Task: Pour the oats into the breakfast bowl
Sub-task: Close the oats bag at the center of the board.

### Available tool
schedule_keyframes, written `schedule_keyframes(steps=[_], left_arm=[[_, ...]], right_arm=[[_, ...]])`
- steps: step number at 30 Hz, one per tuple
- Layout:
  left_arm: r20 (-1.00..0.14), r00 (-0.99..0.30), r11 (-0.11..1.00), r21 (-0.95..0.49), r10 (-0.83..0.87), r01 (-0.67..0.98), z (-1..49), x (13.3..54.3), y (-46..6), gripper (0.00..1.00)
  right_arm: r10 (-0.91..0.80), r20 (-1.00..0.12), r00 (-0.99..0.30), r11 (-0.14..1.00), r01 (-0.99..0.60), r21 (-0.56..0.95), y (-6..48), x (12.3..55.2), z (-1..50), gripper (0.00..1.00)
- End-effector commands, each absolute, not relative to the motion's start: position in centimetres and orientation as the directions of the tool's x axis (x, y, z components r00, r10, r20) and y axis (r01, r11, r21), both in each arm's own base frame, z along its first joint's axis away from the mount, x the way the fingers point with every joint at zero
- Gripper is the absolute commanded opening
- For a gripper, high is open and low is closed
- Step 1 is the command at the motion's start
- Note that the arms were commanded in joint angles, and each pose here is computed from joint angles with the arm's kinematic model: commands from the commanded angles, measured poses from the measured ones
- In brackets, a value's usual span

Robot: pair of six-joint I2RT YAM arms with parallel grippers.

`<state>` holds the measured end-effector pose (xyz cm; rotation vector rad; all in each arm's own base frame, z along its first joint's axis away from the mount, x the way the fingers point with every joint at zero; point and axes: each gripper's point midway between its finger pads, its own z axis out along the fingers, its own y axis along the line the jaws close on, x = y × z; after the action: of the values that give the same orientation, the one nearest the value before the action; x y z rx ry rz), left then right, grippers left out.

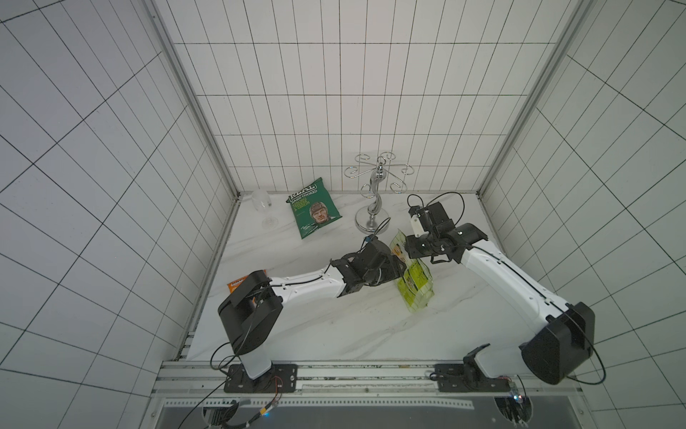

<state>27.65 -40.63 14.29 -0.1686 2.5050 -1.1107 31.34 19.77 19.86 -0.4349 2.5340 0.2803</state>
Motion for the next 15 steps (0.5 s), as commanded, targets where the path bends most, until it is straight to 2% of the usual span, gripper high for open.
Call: schedule_keyframes(steps=[1, 2, 11, 12, 13, 15], left_arm=[[-0.309, -0.917, 0.674, -0.736, -0.252, 0.062, 14.1, 27.6, -41.2, 0.68], [-0.309, -0.917, 0.672, -0.738, -0.253, 0.063, 14.2, 27.6, -41.2, 0.68], [-0.313, -0.916, 0.675, -0.735, -0.252, 0.065, 14.2, 27.6, -41.0, 0.68], [-0.312, -0.916, 0.672, -0.737, -0.253, 0.065, 14.3, 27.6, -41.1, 0.68], [-0.312, -0.916, 0.673, -0.737, -0.253, 0.065, 14.3, 27.6, -41.1, 0.68], [-0.312, -0.916, 0.672, -0.738, -0.252, 0.066, 14.3, 27.6, -41.1, 0.68]], right_arm=[[-0.240, -0.578, -0.780, 0.923, -0.367, 0.112, 20.2, 32.7, 20.7, 0.14], [-0.239, -0.579, -0.779, 0.924, -0.367, 0.112, 20.2, 32.9, 20.8, 0.00], [-0.217, -0.635, -0.741, 0.922, -0.370, 0.117, 20.1, 33.0, 22.8, 0.00], [-0.222, -0.633, -0.741, 0.923, -0.369, 0.107, 20.0, 33.0, 22.8, 0.04], [-0.233, -0.627, -0.743, 0.924, -0.371, 0.096, 19.9, 33.1, 22.6, 0.16], [-0.247, -0.626, -0.740, 0.925, -0.373, 0.076, 19.9, 33.5, 22.5, 0.27]])
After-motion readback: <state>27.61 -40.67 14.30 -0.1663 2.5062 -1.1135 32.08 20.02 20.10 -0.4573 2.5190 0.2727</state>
